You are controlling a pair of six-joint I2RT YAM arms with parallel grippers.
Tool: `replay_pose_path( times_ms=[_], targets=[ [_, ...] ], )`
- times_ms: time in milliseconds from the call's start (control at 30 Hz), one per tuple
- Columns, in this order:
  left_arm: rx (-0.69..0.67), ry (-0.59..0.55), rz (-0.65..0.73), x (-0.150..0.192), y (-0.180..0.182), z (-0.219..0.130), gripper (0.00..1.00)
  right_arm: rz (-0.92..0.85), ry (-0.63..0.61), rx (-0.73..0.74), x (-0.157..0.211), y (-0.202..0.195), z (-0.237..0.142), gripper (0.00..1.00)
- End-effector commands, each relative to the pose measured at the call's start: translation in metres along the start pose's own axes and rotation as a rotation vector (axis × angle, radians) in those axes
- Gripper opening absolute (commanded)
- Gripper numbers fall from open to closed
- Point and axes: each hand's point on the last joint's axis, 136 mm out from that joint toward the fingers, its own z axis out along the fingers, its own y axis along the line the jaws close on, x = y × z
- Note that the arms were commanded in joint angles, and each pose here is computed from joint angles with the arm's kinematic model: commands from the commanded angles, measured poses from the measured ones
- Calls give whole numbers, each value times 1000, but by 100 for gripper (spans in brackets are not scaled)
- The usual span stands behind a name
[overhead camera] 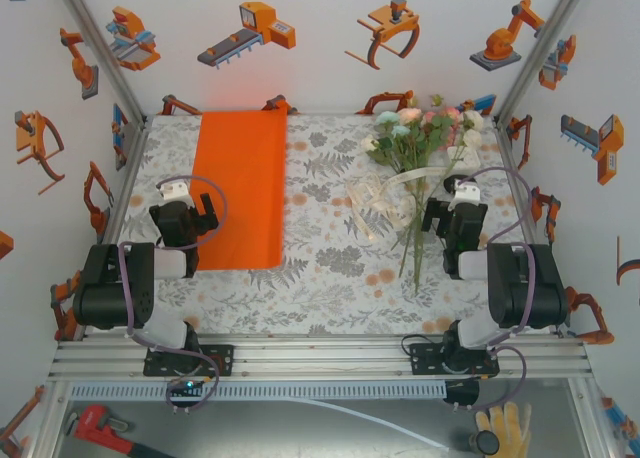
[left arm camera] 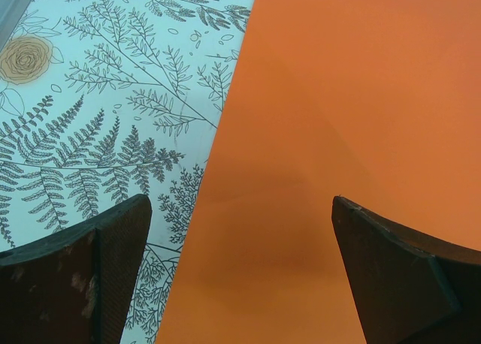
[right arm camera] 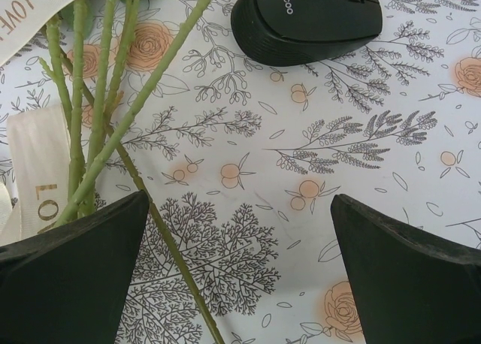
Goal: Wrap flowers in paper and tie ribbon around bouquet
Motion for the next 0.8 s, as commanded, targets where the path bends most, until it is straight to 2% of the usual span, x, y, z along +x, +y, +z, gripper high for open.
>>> replay_pose_path(
  times_ms=[0,133,233,333,367,433,533,633,767],
  targets=[
    [-5,-18,12,-7,0,0,97,15,-61,18,-16,-5,1,99],
    [-23,-50,7,-23,4,-12,97,21,-89,38,-49,-10,-24,100],
    [-67,-73,-19,-63,12,-42,97,137,-105,36,-93,-13,-61,99],
    [-134,17,-185,-90,27,-79,97,248,-73,-84,-127,5,-98,97],
    [-124,48,-243,-97,27,-92,97,264,-40,-145,-135,16,-109,95],
    [-35,127,-264,-104,14,-114,97,281,47,-262,-143,38,-127,94],
    [74,266,-292,-95,-3,-143,97,252,227,-448,-138,81,-151,93],
    [4,442,-324,-67,10,-162,98,146,393,-610,-119,128,-176,93],
    [-18,621,-402,-21,21,-163,97,44,459,-776,-102,175,-200,93]
  ],
)
